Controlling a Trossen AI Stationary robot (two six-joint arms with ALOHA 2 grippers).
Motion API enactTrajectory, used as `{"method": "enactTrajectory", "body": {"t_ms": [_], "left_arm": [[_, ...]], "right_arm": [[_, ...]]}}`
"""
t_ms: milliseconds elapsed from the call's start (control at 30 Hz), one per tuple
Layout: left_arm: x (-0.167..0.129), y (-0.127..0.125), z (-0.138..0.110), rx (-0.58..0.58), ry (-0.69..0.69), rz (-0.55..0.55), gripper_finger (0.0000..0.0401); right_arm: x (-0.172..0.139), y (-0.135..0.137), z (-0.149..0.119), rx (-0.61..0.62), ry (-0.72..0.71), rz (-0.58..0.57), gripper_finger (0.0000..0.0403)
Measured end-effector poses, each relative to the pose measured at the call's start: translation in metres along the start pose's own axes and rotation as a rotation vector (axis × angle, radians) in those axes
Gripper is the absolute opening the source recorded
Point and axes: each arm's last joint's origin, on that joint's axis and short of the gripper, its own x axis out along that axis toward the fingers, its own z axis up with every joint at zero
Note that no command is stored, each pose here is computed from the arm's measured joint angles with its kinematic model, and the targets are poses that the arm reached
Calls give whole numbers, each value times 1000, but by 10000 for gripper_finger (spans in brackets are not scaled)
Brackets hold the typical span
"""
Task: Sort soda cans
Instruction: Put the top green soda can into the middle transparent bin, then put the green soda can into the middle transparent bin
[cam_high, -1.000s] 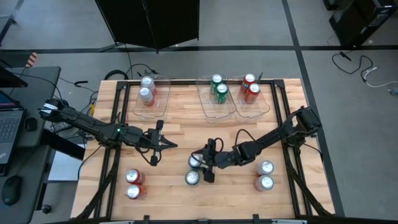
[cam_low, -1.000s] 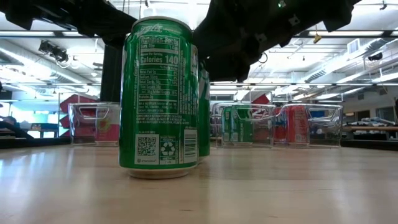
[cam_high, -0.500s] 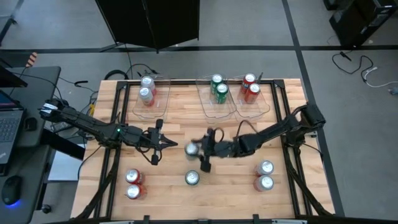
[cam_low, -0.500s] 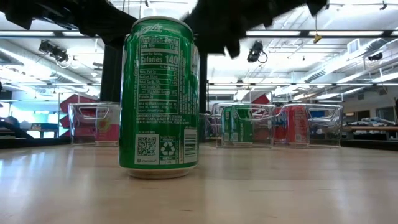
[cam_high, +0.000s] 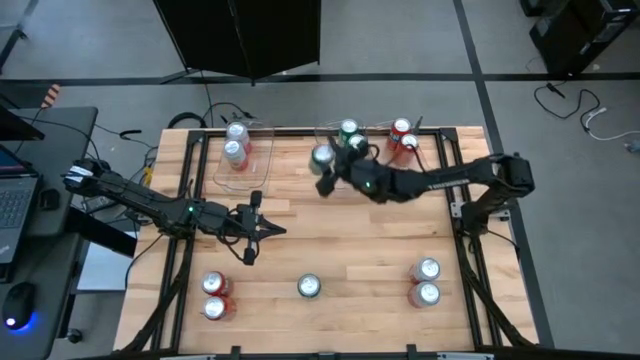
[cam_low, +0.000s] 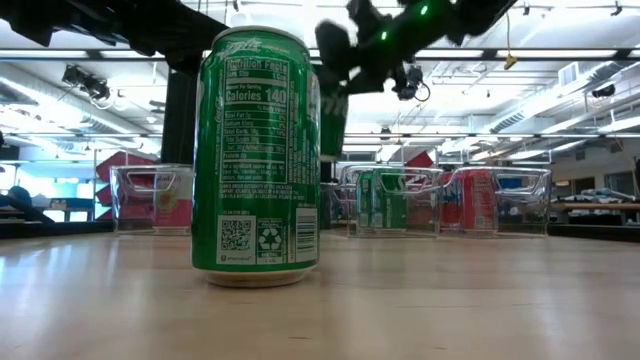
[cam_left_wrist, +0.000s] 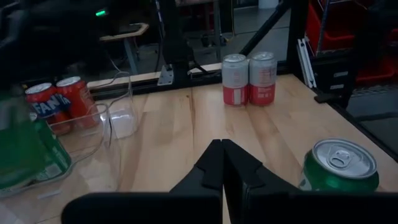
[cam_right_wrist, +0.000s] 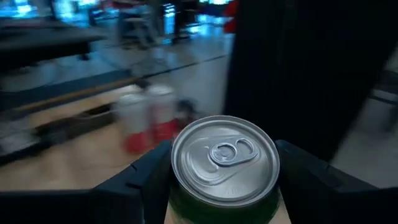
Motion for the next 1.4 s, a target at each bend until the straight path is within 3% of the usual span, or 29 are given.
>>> {"method": "enactTrajectory", "body": {"t_ms": [233, 400, 733, 900, 1167, 1400], "left_arm": [[0, 0, 1, 22, -9, 1, 1], [0, 0, 2, 21, -16, 2, 1], [0, 0, 2, 20, -14, 1, 1], [0, 0, 1, 19, -11, 1, 1], [0, 0, 1, 19, -11, 1, 1], [0, 0, 1, 18, -6, 1, 1]], "right_arm": [[44, -39, -13, 29, 11, -153, 231], [72, -55, -36, 23, 35, -219, 231], [103, -72, -77, 48, 105, -242, 231], [108, -71, -83, 57, 104, -241, 238], [108, -71, -76, 32, 103, -224, 282], [110, -67, -40, 8, 24, -207, 319]]}}
